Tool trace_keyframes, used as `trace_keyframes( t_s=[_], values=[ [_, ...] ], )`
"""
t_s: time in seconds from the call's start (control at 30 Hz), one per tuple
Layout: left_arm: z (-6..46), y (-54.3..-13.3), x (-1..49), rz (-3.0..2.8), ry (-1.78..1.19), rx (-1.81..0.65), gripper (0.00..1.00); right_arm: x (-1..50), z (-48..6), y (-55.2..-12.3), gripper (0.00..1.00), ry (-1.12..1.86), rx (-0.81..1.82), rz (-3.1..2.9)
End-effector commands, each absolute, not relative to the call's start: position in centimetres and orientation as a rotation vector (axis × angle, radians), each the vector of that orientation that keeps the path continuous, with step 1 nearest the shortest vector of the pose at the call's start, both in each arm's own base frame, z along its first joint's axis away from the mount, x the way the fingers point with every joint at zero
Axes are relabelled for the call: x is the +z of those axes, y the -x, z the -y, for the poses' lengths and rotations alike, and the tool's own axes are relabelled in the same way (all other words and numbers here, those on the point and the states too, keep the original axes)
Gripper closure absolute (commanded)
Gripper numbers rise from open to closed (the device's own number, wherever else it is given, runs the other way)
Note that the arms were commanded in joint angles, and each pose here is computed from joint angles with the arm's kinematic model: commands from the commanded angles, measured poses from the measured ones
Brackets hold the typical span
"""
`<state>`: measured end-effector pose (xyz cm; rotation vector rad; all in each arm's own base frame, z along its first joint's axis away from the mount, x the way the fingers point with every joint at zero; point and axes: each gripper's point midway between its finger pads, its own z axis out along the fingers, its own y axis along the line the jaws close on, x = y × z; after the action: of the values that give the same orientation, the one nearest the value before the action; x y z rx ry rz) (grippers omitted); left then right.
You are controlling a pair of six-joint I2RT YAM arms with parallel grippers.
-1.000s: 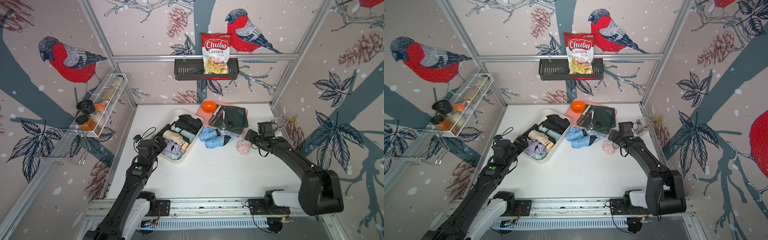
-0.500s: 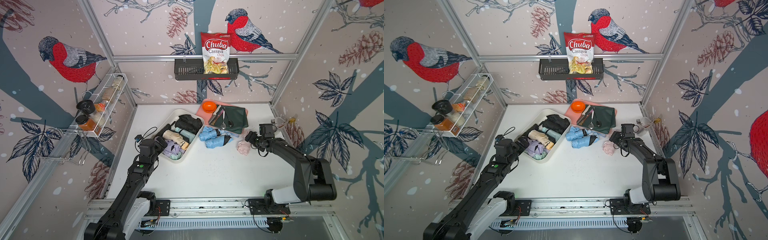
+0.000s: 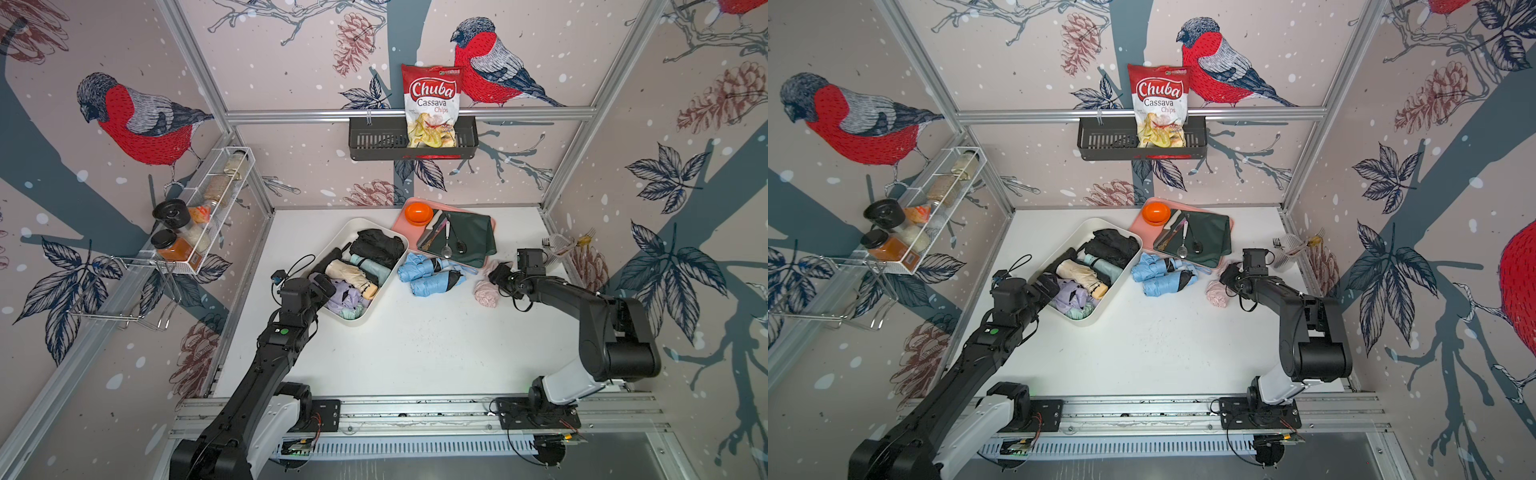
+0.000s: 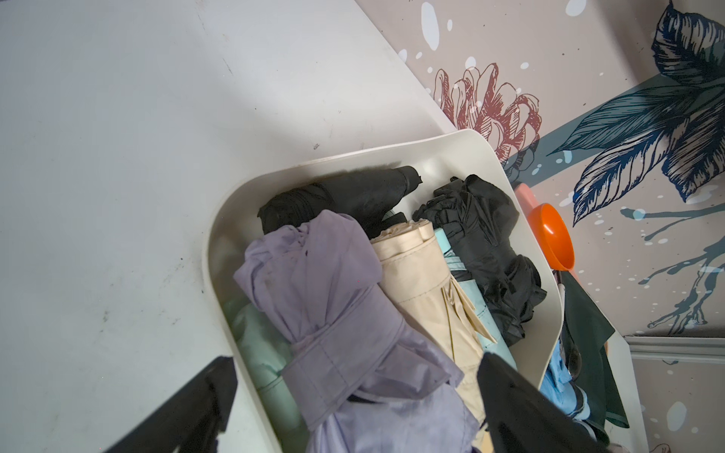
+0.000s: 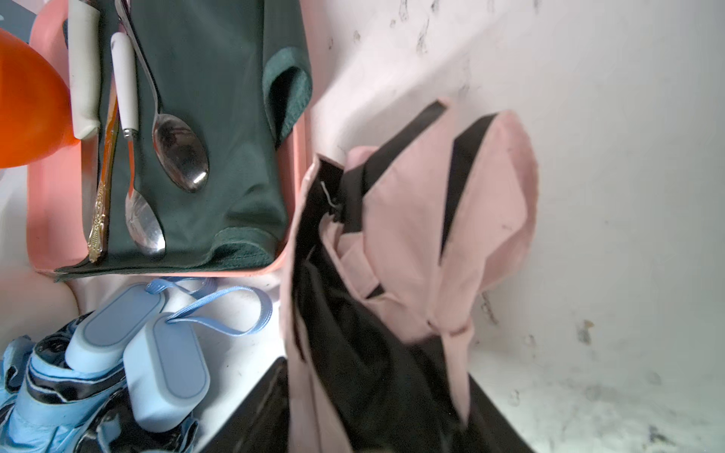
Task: Put the umbrella into the storage box
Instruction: Pick up the umbrella from the center of the board, then place the umbrella in the storage box.
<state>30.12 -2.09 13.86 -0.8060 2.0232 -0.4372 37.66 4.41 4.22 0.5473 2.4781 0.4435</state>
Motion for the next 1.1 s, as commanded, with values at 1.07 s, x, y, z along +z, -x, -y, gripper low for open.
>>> trace_keyframes(
  t_s=[1.07],
  values=[
    [3.1, -30.9, 14.2, -2.012, 0.705, -0.478, 0.01, 24.9, -35.5, -39.5, 0.78, 1.161, 0.852, -1.830]
  ],
)
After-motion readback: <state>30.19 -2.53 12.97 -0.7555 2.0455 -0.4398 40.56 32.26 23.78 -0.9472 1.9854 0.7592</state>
